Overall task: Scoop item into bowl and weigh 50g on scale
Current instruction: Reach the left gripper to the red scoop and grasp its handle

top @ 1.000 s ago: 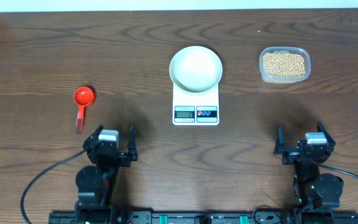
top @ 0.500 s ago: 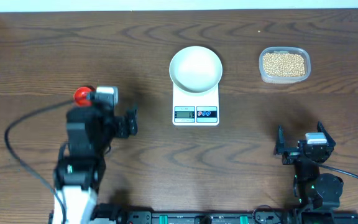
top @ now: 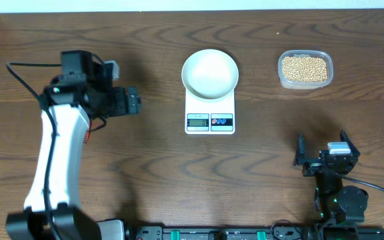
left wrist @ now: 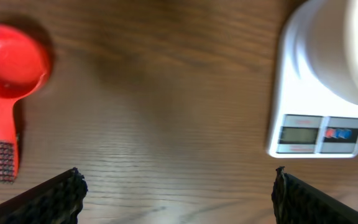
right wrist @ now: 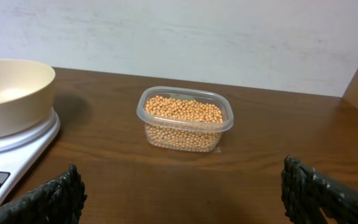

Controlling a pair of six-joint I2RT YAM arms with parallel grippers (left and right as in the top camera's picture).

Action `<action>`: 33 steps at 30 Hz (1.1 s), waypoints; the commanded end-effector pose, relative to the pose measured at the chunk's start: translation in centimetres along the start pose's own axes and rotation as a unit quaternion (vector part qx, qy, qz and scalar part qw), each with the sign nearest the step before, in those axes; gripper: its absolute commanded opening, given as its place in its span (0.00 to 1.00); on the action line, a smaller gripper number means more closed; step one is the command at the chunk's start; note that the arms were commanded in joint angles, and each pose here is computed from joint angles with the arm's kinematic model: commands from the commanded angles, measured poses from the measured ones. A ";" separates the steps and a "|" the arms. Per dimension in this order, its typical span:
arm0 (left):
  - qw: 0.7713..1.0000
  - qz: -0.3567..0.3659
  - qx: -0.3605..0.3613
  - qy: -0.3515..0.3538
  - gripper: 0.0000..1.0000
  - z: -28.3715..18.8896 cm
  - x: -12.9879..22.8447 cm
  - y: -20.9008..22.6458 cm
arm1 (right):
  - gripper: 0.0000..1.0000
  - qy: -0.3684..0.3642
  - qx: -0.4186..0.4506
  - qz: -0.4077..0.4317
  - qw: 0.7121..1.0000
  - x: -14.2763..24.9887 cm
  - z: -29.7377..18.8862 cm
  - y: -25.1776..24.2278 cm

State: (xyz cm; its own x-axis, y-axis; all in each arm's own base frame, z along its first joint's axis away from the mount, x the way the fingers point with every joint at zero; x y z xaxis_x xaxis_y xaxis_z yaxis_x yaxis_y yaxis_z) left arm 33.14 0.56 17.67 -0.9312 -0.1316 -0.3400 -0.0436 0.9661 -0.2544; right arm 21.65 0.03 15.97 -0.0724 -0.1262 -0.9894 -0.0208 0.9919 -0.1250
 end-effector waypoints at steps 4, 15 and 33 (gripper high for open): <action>0.998 -0.044 0.004 0.041 0.98 2.4 0.2 5.1 | 0.99 0.001 -0.002 0.002 1.000 0.1 0.0 0.1; 0.996 -0.084 -0.018 0.022 0.92 3.4 0.0 11.7 | 0.99 0.001 -0.002 0.002 1.000 0.1 0.0 0.1; 0.995 -0.077 -0.052 -0.025 0.63 7.9 -2.1 17.3 | 0.99 0.001 -0.002 0.002 1.000 0.1 0.0 0.1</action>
State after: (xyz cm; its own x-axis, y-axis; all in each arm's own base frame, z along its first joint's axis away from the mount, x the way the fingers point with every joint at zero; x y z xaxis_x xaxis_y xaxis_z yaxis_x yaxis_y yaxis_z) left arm 36.84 16.00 7.72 -0.8750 -0.3309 -0.3533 -0.2622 0.9375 -0.2288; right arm 21.65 0.03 15.97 -0.0724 -0.1262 -0.9894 -0.0208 0.9919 -0.1250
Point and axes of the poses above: each gripper's point midway between its finger pads, its own z axis out along the fingers, its own y axis along the line the jaws close on, x = y × z, the point moved 3 cm from there along -z, back along the fingers, and after that the axes turned 1 degree about -z, right-handed, at the moved point
